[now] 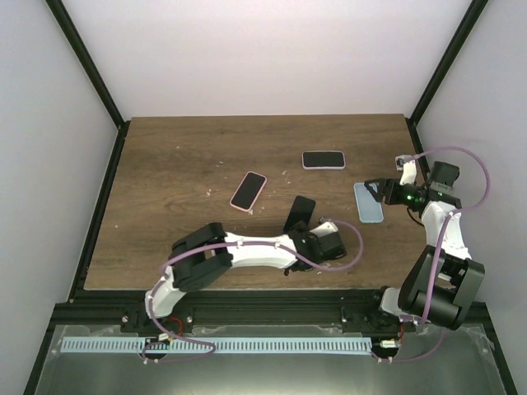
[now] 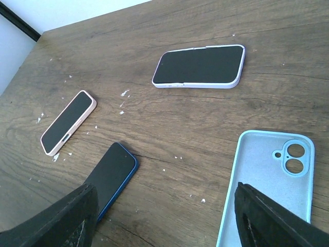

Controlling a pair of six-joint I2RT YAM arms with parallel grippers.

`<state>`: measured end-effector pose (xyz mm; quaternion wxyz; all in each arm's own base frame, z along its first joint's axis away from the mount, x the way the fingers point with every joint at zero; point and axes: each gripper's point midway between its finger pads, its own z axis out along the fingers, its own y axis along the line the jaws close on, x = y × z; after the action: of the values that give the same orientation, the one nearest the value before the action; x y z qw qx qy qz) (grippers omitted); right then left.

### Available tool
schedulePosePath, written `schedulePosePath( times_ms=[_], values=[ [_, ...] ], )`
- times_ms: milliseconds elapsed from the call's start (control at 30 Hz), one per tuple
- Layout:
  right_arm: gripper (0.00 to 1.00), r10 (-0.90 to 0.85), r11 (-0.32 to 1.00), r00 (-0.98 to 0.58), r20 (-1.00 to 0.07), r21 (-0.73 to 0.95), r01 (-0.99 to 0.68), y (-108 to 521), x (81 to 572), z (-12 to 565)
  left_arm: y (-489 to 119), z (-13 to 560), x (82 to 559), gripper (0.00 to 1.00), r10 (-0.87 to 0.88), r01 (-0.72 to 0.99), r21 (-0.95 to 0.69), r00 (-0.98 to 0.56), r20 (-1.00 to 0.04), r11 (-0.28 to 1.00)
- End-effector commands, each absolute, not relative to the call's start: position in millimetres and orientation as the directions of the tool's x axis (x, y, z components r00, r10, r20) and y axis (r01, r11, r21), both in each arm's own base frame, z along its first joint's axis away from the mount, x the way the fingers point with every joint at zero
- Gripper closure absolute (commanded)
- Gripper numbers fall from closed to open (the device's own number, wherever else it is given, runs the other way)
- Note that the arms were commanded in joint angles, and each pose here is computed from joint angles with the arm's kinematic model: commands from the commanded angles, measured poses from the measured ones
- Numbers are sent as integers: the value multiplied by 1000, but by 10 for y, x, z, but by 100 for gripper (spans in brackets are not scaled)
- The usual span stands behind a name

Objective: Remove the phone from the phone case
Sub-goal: Place the phone at the center of the board.

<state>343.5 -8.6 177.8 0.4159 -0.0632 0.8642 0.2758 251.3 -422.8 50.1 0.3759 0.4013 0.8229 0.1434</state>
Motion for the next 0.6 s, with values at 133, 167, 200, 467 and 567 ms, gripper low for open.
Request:
schedulePosePath(
  times_ms=[133, 167, 200, 467, 567],
  values=[
    [27, 103, 810, -635, -766, 435, -394, 23, 3376, 1823, -3920, 1132, 2701, 14, 484, 570, 103, -572, -662, 815],
    [27, 102, 806, -633, -768, 437, -400, 36, 3360, 1828, -3794, 1147, 2787, 10, 458, 547, 81, -601, -655, 833],
    [27, 101, 803, -631, -769, 437, -404, 49, 3349, 1833, -3668, 1158, 2891, 6, 432, 520, 66, -625, -650, 851],
    [27, 105, 785, -652, -751, 466, -409, 89, 3309, 1772, -3032, 1024, 3666, 0, 348, 395, 38, -755, -556, 918],
    [27, 104, 790, -658, -746, 464, -401, 71, 3312, 1751, -2843, 885, 3935, 0, 300, 344, 3, -814, -498, 939]
  ],
)
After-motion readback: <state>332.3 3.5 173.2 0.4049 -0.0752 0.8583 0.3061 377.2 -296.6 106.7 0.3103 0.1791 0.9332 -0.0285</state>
